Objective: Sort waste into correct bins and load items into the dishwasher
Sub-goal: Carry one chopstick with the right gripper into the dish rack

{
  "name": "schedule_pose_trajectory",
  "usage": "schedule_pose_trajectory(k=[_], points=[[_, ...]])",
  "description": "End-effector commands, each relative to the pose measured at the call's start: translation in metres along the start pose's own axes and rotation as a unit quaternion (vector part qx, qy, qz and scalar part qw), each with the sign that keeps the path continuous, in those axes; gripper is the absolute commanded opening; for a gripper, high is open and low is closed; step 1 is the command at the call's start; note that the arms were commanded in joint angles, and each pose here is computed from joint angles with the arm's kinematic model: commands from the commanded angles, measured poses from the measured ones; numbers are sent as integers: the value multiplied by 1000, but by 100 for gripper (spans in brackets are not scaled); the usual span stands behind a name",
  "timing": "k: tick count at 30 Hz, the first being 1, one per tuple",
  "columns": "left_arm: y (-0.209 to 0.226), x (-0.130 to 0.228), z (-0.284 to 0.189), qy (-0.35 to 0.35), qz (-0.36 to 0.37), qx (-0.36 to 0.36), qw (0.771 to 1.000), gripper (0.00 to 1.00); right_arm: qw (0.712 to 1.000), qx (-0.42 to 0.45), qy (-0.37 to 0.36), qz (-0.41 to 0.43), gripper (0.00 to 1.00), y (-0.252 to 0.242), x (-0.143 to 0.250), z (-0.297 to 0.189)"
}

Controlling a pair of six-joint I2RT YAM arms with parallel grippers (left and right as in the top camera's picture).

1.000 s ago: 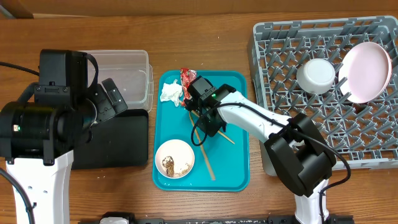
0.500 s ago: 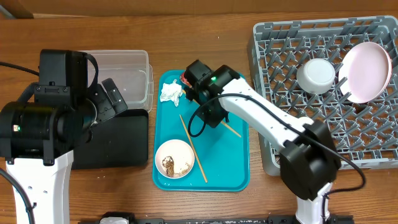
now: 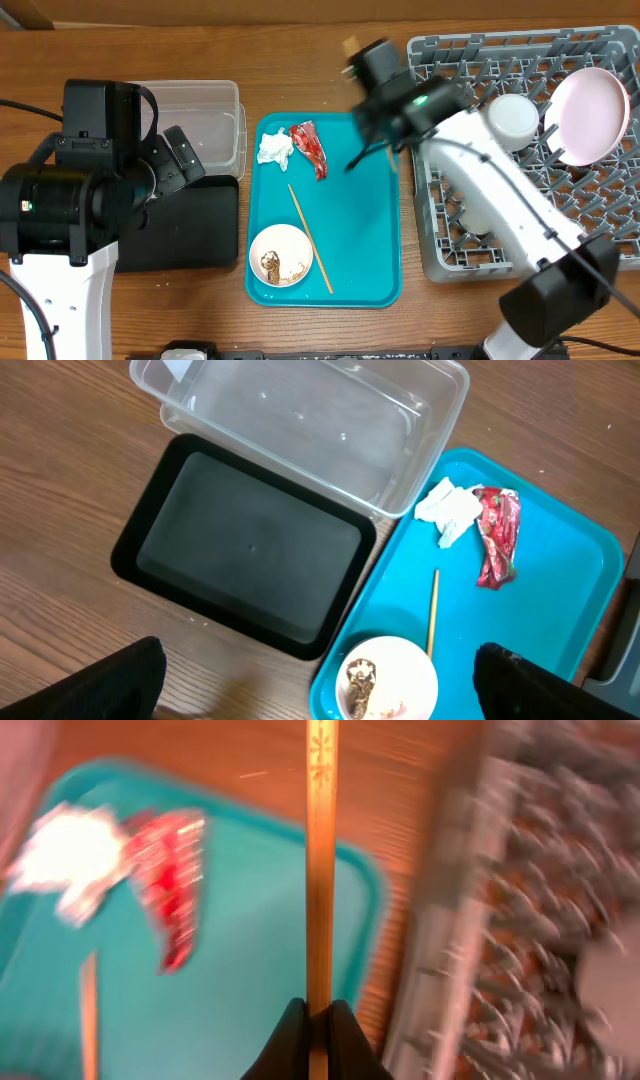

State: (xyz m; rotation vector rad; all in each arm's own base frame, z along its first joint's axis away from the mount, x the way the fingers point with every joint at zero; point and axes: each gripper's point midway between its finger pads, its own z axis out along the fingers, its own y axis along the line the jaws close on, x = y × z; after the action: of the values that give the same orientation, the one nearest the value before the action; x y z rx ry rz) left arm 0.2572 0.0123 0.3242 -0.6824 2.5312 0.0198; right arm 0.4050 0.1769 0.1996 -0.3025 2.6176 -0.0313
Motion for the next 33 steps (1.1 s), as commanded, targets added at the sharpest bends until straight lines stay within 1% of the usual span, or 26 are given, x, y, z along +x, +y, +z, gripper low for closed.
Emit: schedule_pose_trajectory(k=[1, 4, 7, 11, 16, 17, 18, 19, 23, 26, 28, 32, 33], points=[[2, -3, 0, -6, -7, -6, 1000, 100, 982, 35, -20, 183, 4, -62, -15, 0], [2, -3, 0, -6, -7, -6, 1000, 100, 976, -3, -24, 216, 4, -82, -23, 4], [2, -3, 0, -6, -7, -6, 1000, 100, 982, -41, -17, 185, 4, -87, -24, 9], [2, -4, 0, -6, -7, -5, 1000, 100, 990, -32, 23, 137, 4, -90, -3, 29], [2, -3, 0, -6, -7, -6, 1000, 100, 991, -25, 79, 107, 4, -85, 30, 60], [2, -3, 0, -6, -7, -6, 1000, 100, 991, -22, 87, 100, 6, -86, 36, 63], [2, -4, 0, -6, -7, -5, 1000, 100, 991, -17, 90, 100, 19, -88, 39, 64], [2, -3, 0, -6, -7, -6, 1000, 100, 991, -9, 91, 99, 26, -90, 39, 64], [2, -3, 0, -6, -7, -6, 1000, 100, 992, 6, 77, 99, 40, -97, 34, 54], [2, -3, 0, -6, -7, -6, 1000, 100, 993, 2, 70, 93, 43, -92, 31, 43], [2, -3, 0, -6, -7, -6, 1000, 100, 994, -12, 65, 84, 43, -80, 30, 34], [2, -3, 0, -6, -7, -6, 1000, 100, 991, -100, 71, 51, 43, -22, 33, 17], [2, -4, 0, -6, -7, -6, 1000, 100, 989, -120, 77, 39, 41, -6, 37, 14]])
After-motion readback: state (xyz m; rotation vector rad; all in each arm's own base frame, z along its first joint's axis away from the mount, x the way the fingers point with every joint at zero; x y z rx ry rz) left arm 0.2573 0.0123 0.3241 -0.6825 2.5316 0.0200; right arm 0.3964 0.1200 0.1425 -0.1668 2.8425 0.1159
